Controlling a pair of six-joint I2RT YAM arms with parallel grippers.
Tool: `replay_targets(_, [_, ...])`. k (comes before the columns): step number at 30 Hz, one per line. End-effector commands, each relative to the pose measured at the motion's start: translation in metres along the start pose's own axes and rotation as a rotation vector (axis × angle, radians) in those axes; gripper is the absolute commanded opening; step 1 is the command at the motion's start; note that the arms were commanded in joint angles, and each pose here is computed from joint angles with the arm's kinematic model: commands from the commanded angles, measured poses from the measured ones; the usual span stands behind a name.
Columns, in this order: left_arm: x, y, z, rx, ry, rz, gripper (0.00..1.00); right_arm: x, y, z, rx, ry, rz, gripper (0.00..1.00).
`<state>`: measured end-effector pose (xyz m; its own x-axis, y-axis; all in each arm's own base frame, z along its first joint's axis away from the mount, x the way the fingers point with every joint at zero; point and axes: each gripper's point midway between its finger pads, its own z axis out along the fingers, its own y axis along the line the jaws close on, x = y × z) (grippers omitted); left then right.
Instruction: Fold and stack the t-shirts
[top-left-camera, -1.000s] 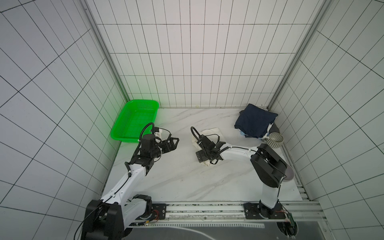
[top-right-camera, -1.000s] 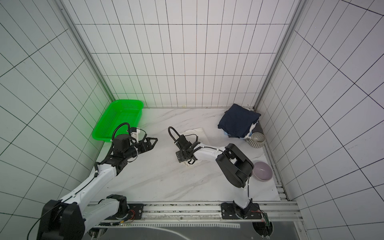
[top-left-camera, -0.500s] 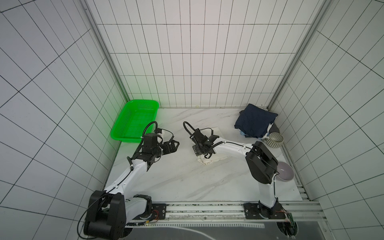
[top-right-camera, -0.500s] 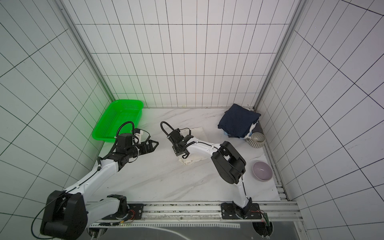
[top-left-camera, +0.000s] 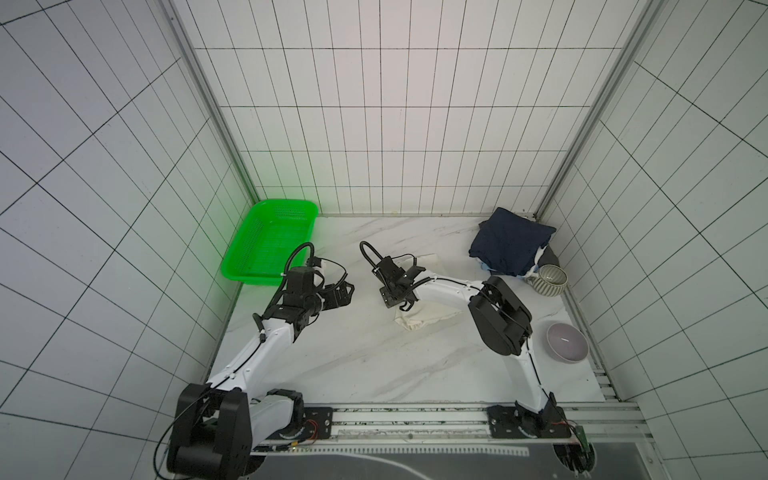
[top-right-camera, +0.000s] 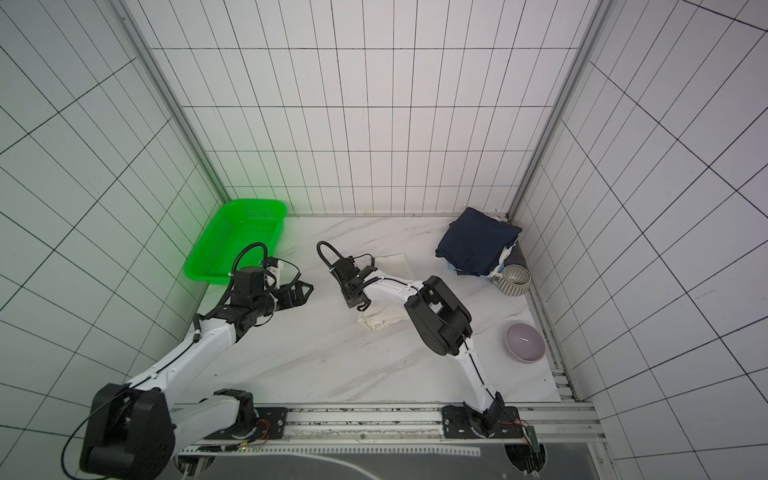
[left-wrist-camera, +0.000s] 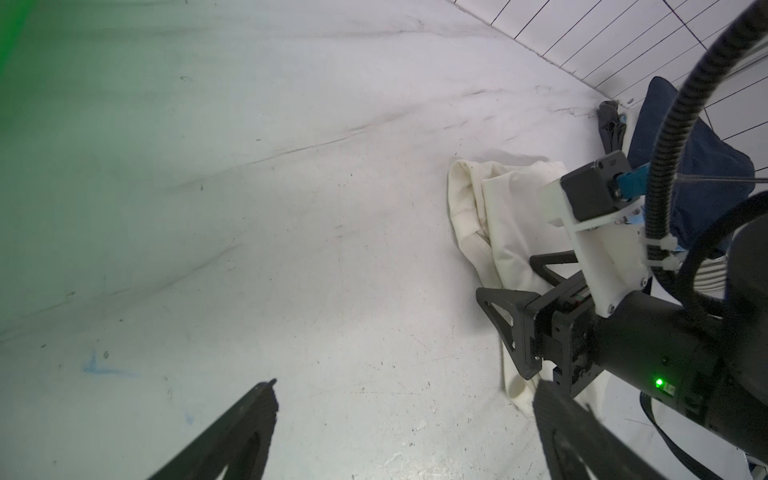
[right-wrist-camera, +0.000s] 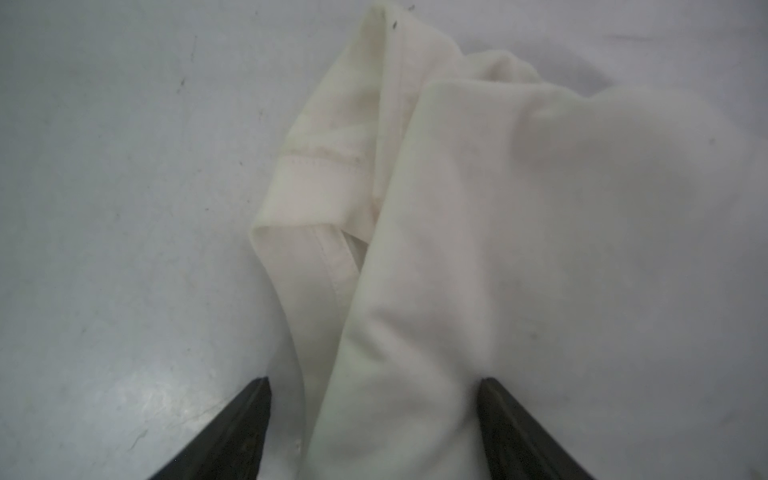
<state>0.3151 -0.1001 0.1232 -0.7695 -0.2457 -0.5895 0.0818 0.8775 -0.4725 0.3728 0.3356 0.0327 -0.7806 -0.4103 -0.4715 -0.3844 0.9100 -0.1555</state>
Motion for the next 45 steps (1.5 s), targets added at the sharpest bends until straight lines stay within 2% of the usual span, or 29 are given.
replay_targets(1, [-0.011, 0.0, -0.001, -0.012, -0.021, 0.023, 0.98, 0.009, -0.005, 0.005, 0.011, 0.051, 0.016, 0.74])
replay_targets(3, [-0.01, 0.0, 0.0, -0.009, -0.014, 0.022, 0.97, 0.023, -0.013, 0.014, 0.03, 0.091, 0.024, 0.59])
replay_targets(4, [-0.011, 0.0, 0.0, -0.009, -0.014, 0.02, 0.97, 0.029, -0.017, 0.017, 0.035, 0.11, 0.027, 0.55])
replay_targets(10, [-0.012, -0.002, 0.001, -0.001, -0.009, 0.021, 0.97, 0.079, -0.034, 0.036, 0.077, 0.22, 0.023, 0.5])
replay_targets(14, [-0.013, -0.004, 0.002, 0.011, -0.002, 0.021, 0.97, 0.106, -0.039, 0.041, 0.083, 0.261, 0.026, 0.31])
replay_targets(18, [-0.011, -0.004, 0.003, 0.01, 0.002, 0.021, 0.97, 0.093, -0.043, 0.022, 0.071, 0.207, 0.031, 0.15])
replay_targets(23, [-0.012, -0.003, 0.002, 0.006, 0.0, 0.023, 0.97, 0.032, -0.066, -0.036, 0.041, 0.016, 0.1, 0.0])
replay_targets(27, [-0.012, -0.002, 0.002, 0.001, -0.001, 0.023, 0.97, -0.019, -0.105, -0.099, 0.03, -0.163, 0.195, 0.0])
replay_targets(32, [-0.012, -0.002, 0.003, 0.006, 0.004, 0.02, 0.97, -0.042, -0.147, -0.141, -0.001, -0.272, 0.285, 0.0])
replay_targets(37, [-0.011, -0.004, 0.007, 0.032, 0.005, 0.008, 0.97, -0.042, -0.153, -0.145, -0.057, -0.297, 0.294, 0.0])
replay_targets(42, [-0.016, -0.028, 0.019, 0.192, 0.005, -0.03, 0.96, -0.044, -0.139, -0.143, -0.139, -0.308, 0.277, 0.0])
replay_targets(45, [-0.022, -0.037, 0.023, 0.245, 0.013, -0.041, 0.95, -0.051, -0.152, -0.157, -0.121, -0.35, 0.294, 0.0])
